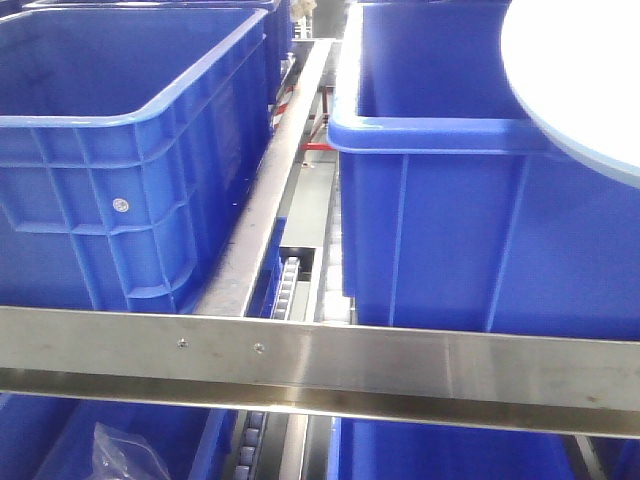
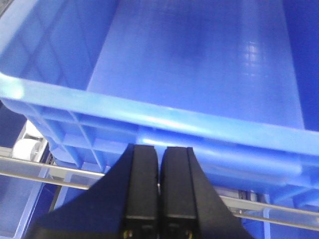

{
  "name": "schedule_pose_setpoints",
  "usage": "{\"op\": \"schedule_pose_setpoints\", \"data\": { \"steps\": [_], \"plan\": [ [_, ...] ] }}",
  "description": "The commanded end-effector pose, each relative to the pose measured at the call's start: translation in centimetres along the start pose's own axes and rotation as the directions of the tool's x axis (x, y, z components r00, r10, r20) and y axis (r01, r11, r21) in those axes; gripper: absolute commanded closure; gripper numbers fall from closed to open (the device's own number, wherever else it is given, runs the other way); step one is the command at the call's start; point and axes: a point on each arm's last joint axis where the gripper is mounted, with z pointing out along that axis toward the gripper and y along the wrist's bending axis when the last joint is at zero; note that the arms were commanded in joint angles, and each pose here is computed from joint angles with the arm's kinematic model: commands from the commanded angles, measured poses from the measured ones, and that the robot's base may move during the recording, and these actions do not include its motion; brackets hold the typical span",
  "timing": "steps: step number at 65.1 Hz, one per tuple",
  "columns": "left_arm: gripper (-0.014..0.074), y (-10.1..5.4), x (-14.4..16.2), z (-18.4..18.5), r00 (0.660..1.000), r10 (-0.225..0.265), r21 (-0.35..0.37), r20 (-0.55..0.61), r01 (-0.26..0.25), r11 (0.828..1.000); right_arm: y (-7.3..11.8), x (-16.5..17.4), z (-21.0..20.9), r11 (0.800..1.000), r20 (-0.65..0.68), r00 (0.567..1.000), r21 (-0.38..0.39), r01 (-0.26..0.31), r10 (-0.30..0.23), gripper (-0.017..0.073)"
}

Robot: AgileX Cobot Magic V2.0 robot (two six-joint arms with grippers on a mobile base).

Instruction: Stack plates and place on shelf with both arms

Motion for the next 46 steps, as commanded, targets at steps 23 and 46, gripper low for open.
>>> {"op": "schedule_pose_setpoints", "data": {
  "steps": [23,46],
  "plan": [
    [0.0508,-0.3,-1.3,0.7,0.998,-0.002,0.019,0.060,0.001,1.000,0.3,-1.9,-0.4,1.000,0.127,0.992,-0.023,0.011,-0.009,0.0502],
    [0.0508,-0.3,0.0,3.2,0.998,0.000,0.009,-0.057,0.000,1.000,0.3,-1.9,-0.4,1.000,0.127,0.992,-0.023,0.011,-0.009,0.0502]
  ]
}}
